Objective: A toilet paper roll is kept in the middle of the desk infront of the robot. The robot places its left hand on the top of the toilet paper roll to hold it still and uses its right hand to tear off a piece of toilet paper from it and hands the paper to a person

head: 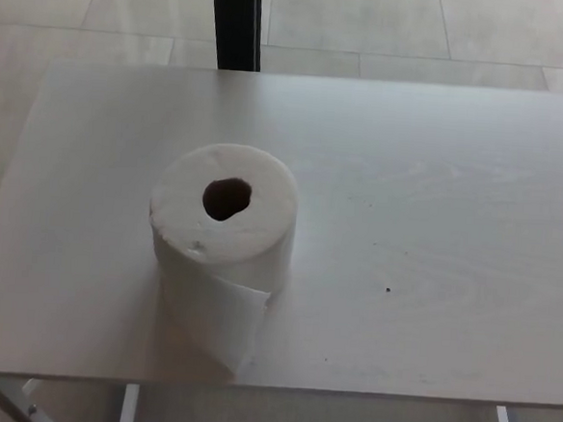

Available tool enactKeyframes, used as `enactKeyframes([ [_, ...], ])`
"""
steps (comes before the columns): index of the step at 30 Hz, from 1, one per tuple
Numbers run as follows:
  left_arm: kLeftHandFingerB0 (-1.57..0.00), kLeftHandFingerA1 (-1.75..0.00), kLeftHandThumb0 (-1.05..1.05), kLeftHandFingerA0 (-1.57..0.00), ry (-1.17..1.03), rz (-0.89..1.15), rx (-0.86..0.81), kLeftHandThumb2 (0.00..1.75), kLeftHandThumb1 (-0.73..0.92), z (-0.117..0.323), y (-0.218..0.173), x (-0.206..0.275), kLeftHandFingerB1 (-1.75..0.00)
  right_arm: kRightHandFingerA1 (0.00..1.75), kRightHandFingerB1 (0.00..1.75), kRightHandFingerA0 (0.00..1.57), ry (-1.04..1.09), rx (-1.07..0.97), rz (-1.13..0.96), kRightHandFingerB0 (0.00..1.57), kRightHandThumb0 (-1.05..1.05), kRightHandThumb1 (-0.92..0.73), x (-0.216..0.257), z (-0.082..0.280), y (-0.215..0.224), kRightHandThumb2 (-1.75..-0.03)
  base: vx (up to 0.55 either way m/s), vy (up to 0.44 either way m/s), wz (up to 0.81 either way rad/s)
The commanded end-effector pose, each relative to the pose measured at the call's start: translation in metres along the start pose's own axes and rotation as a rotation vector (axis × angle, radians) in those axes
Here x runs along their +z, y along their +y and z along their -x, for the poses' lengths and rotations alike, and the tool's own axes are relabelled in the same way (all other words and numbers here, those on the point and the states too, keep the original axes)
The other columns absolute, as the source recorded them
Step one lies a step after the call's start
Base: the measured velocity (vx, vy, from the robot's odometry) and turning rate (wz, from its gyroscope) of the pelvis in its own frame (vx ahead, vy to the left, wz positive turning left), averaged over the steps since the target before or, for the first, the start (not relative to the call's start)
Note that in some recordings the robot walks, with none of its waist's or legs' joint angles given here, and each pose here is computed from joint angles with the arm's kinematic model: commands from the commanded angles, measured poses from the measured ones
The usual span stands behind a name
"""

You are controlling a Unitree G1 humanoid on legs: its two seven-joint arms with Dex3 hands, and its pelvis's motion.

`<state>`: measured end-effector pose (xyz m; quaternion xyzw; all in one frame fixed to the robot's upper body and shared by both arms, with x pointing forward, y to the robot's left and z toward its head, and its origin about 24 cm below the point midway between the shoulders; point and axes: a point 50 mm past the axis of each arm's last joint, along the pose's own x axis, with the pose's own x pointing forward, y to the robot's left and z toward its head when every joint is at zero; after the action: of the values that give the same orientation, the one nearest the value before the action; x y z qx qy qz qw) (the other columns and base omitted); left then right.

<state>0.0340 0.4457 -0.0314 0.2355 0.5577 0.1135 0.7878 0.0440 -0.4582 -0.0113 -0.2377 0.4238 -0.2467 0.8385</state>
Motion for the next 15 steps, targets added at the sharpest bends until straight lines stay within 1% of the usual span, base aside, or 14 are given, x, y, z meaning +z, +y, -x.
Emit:
enactKeyframes([
  [1, -0.34, -0.73, -0.76, -0.49, -0.476, 0.079, 0.226, 1.08, 0.65, 0.053, 0.106, 0.127, -0.64, 0.62, 0.44, 0.18, -0.462, -0.146, -0.346, 0.16, -0.82, -0.61, 0.107, -0.001, -0.029, -0.60, 0.00, 0.000, 0.06],
  [2, -0.40, -0.79, -0.95, -0.53, -0.537, 0.087, 0.234, 0.64, 0.79, 0.060, 0.114, 0.146, -0.72, 0.60, 0.48, 0.20, -0.542, -0.147, -0.379, 0.13, -0.76, -0.49, 0.126, 0.007, -0.027, -0.88, 0.00, 0.000, 0.00],
  [3, -0.35, -0.82, -1.04, -0.53, -0.589, 0.086, 0.239, 0.78, 0.62, 0.067, 0.118, 0.159, -0.75, 0.60, 0.46, 0.20, -0.605, -0.140, -0.413, 0.11, -0.69, -0.50, 0.139, 0.013, -0.026, -0.85, 0.00, 0.000, 0.00],
  [4, -0.44, -0.82, -0.99, -0.54, -0.646, 0.055, 0.244, 1.03, 0.60, 0.079, 0.121, 0.175, -0.76, 0.57, 0.42, 0.23, -0.655, -0.134, -0.443, 0.11, -0.65, -0.52, 0.150, 0.017, -0.024, -0.86, 0.00, 0.000, 0.00],
  [5, -0.47, -0.83, -0.99, -0.55, -0.698, 0.004, 0.250, 0.64, 0.77, 0.092, 0.121, 0.191, -0.69, 0.56, 0.42, 0.25, -0.677, -0.142, -0.446, 0.12, -0.64, -0.52, 0.161, 0.020, -0.022, -0.86, 0.00, 0.000, 0.00],
  [6, -0.47, -0.83, -0.99, -0.55, -0.731, -0.021, 0.255, 0.64, 0.77, 0.099, 0.122, 0.199, -0.69, 0.56, 0.42, 0.25, -0.693, -0.143, -0.452, 0.12, -0.64, -0.52, 0.167, 0.022, -0.019, -0.86, 0.00, 0.000, 0.00],
  [7, -0.46, -0.74, -0.93, -0.58, -0.782, -0.081, 0.282, 0.64, 0.79, 0.111, 0.121, 0.212, -0.59, 0.55, 0.42, 0.23, -0.723, -0.136, -0.455, 0.15, -0.66, -0.52, 0.178, 0.028, -0.014, -0.86, 0.00, 0.000, 0.00],
  [8, -0.42, -0.56, -0.80, -0.46, -0.849, -0.202, 0.297, 0.66, 0.83, 0.133, 0.118, 0.238, -0.37, 0.52, 0.41, 0.19, -0.788, -0.070, -0.488, 0.16, -0.58, -0.54, 0.197, 0.038, -0.002, -0.81, 0.00, 0.000, 0.00],
  [9, -0.42, -0.56, -0.80, -0.46, -0.847, -0.201, 0.296, 0.66, 0.83, 0.133, 0.117, 0.237, -0.37, 0.52, 0.41, 0.19, -0.786, -0.070, -0.487, 0.16, -0.58, -0.54, 0.197, 0.039, -0.002, -0.81, 0.00, 0.000, 0.00],
  [10, -0.30, -0.43, -0.70, -0.35, -0.922, -0.211, 0.262, 0.71, 0.75, 0.151, 0.110, 0.259, -0.35, 0.36, 0.28, 0.21, -0.832, -0.040, -0.444, 0.18, -0.51, -0.70, 0.211, 0.048, 0.010, -0.62, 0.00, 0.000, 0.00],
  [11, -0.30, -0.39, -0.58, -0.37, -0.957, -0.227, 0.252, 0.64, 0.83, 0.164, 0.103, 0.271, -0.33, 0.36, 0.29, 0.20, -0.879, -0.018, -0.426, 0.16, -0.49, -0.70, 0.220, 0.057, 0.019, -0.62, 0.00, 0.000, 0.00],
  [12, -0.16, -0.56, -0.55, -0.32, -0.981, -0.284, 0.277, 1.03, 0.65, 0.175, 0.096, 0.282, -0.47, 0.37, 0.29, 0.21, -0.911, -0.011, -0.409, 0.16, -0.52, -0.70, 0.227, 0.064, 0.026, -0.62, 0.00, 0.000, 0.00],
  [13, -0.27, -0.40, -0.55, -0.31, -1.020, -0.323, 0.273, 0.65, 0.85, 0.186, 0.090, 0.291, -0.36, 0.37, 0.29, 0.22, -0.933, -0.005, -0.395, 0.18, -0.54, -0.69, 0.235, 0.070, 0.034, -0.61, 0.00, 0.000, 0.00],
  [15, -0.25, -0.42, -0.56, -0.28, -1.064, -0.361, 0.271, 0.65, 0.86, 0.197, 0.083, 0.300, -0.38, 0.36, 0.28, 0.19, -0.952, 0.015, -0.403, 0.19, -0.54, -0.68, 0.242, 0.079, 0.043, -0.61, 0.00, 0.000, 0.00],
])
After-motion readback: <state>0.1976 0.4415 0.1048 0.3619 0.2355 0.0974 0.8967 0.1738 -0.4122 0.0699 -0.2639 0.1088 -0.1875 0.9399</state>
